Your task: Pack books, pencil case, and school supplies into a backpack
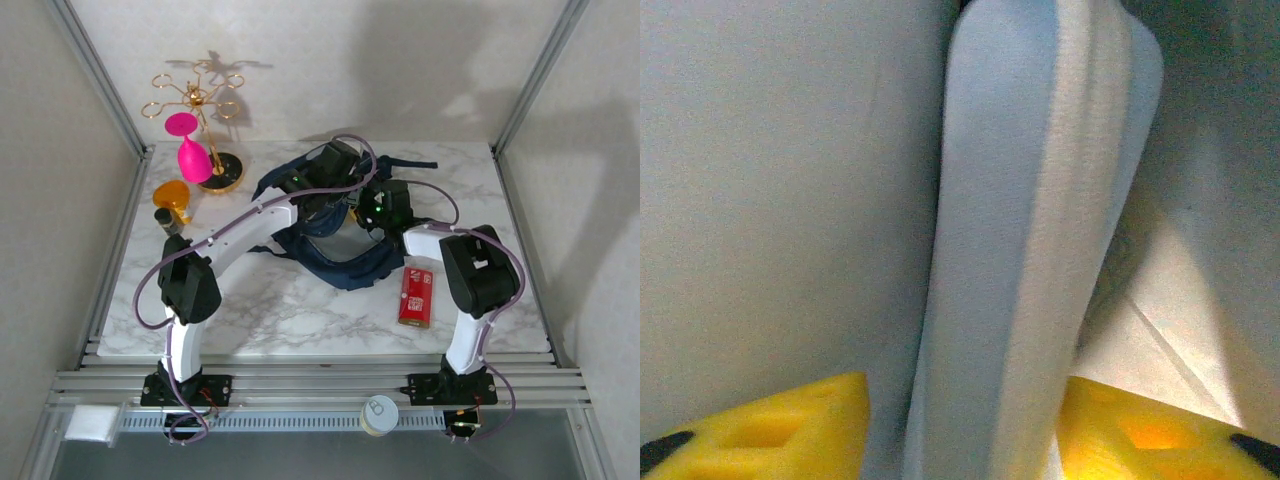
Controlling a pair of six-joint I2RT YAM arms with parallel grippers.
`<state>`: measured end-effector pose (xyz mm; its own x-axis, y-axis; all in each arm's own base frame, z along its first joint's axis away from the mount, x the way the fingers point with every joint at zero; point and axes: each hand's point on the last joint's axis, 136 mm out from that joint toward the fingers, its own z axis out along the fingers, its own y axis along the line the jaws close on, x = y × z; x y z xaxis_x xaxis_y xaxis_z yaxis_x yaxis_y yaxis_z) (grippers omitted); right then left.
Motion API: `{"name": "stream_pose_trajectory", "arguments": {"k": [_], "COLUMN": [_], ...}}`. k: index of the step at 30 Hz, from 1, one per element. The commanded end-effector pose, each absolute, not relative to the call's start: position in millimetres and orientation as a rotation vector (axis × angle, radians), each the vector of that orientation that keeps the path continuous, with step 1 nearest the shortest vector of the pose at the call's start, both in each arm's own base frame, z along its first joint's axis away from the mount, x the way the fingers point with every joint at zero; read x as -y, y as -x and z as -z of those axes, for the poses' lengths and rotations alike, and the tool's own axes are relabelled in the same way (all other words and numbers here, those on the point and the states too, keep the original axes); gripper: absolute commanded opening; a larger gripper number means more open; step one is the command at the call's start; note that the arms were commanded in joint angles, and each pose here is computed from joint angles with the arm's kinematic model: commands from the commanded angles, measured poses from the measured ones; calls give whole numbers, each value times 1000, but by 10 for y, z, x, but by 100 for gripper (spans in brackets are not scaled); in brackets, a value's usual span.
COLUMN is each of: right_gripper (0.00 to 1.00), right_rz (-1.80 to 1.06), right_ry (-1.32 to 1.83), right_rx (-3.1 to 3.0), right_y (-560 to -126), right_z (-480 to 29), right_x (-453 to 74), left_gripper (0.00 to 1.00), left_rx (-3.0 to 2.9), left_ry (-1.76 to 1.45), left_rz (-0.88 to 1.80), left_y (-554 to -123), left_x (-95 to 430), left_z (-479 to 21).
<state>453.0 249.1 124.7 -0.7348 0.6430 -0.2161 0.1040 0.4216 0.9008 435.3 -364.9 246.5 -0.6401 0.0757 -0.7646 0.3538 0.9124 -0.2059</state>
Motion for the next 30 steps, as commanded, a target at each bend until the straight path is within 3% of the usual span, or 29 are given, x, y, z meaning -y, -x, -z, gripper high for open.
{"name": "stream_pose_trajectory", "arguments": {"k": [1,8,12,16,20,24,27,30], "right_gripper": [55,43,48,53,56,61,67,70], "right_rz": [-1199,-1166,-1014,-938,-879,-922,-953,-1023], "right_ry": [-625,-618,-605,-597,-567,-450,-385,-316], "right_rx": [-2137,-2208,-2208,-2181,-2242,-2297,-2390,-2494], "right_y": [-4376,-4299,-4221,-4026,-3820,-3600,-3438,-3304], "right_z": [-1335,-1259,-1480,-1624,-1671,-1703,-1621,-1510], "right_x": [-2312,-2247,-1869,-1257,-984,-1115,-1346,-1747], "left_gripper": [0,0,0,6,34,58,72,81], "left_rx": [-2091,-2116,-2167,-2220,-2230,-2155,-2073,-2116], "left_ry": [-185,-197,-208,-234,-330,-335,-199,32], "left_rz": [533,549,558,674,923,1078,1090,951], "left_y": [-4385,-4378,-4381,-4282,-4039,-3839,-3861,-4138], "left_x": [3563,3578,3557,3694,3946,3788,3335,2700], "left_z": [-3196,-3068,-2864,-2593,-2512,-2755,-2857,-2519]}}
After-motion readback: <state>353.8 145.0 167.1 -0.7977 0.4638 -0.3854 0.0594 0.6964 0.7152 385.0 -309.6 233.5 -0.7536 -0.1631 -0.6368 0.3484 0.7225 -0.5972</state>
